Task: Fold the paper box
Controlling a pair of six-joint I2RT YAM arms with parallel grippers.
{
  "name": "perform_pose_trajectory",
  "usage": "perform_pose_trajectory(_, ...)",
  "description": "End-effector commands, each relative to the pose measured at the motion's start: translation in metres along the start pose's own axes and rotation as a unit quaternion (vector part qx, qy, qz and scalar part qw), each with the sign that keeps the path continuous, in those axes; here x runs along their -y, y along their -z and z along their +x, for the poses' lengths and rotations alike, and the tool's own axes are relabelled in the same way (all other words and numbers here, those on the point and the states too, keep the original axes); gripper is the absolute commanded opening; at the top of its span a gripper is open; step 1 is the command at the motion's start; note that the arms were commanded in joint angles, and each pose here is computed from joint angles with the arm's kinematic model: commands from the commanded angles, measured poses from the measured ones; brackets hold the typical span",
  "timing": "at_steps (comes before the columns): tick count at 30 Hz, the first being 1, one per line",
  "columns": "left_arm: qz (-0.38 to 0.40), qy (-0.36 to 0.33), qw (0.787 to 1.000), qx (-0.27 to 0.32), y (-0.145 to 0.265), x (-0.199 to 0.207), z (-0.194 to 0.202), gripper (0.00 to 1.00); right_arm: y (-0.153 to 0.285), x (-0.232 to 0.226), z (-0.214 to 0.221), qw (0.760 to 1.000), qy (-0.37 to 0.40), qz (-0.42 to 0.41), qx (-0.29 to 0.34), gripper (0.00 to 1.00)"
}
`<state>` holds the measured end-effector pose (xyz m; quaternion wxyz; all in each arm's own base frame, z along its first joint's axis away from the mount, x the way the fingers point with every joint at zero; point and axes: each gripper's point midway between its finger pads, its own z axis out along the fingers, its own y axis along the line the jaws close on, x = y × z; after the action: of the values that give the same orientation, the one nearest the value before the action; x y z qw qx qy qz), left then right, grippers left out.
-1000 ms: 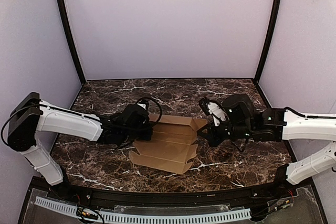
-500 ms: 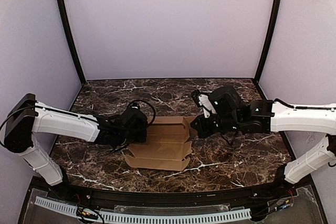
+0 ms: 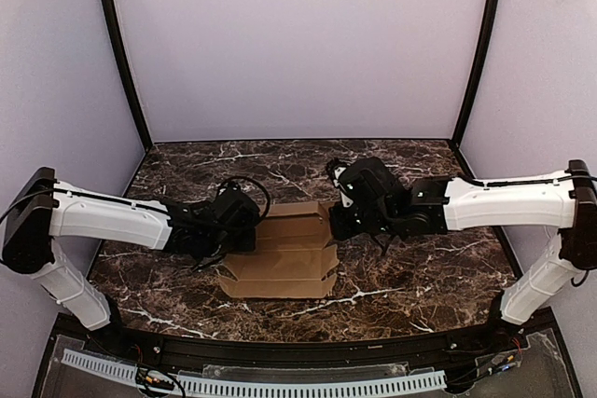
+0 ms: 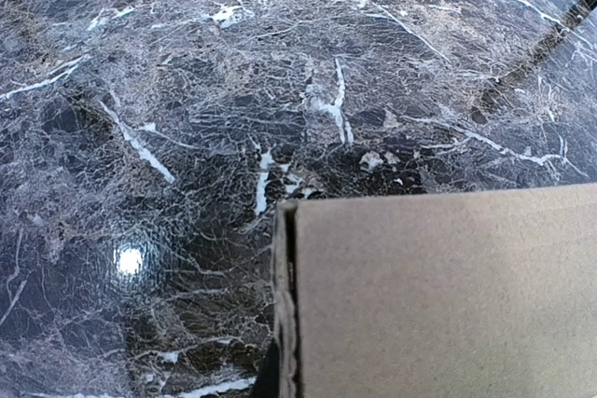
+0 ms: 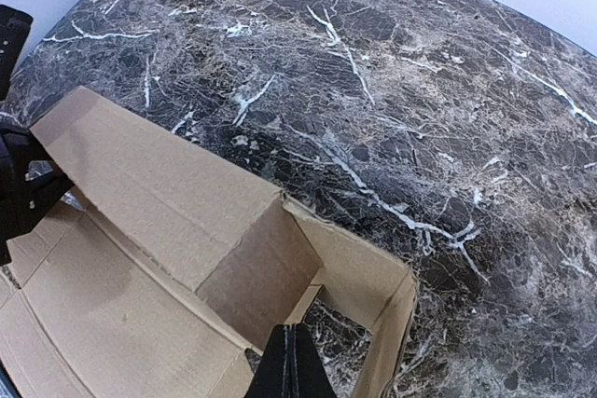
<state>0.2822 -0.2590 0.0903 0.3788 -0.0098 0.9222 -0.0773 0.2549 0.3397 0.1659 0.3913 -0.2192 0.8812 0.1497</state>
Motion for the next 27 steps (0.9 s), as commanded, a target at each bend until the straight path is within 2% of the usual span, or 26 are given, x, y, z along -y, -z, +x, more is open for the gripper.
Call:
perform_pose_trajectory(1,0.007,0.015,1.0,0.011,0.014,0.003,-0.012,0.0,-0.008,-0.006,-0.02,0.999,-0.005,0.009,0.034,0.0)
perform_pose_trajectory(14,0.048,0.015,0.999,-0.001,0.016,0.017,-0.009,0.0,-0.027,-0.032,-0.016,0.999,-0.006,-0.041,0.028,0.0)
perform_pose_trajectory(27,0.09,0.031,0.995,-0.001,0.024,0.031,-0.014,0.01,-0.012,-0.034,-0.032,0.995,-0.033,-0.055,0.071,0.0)
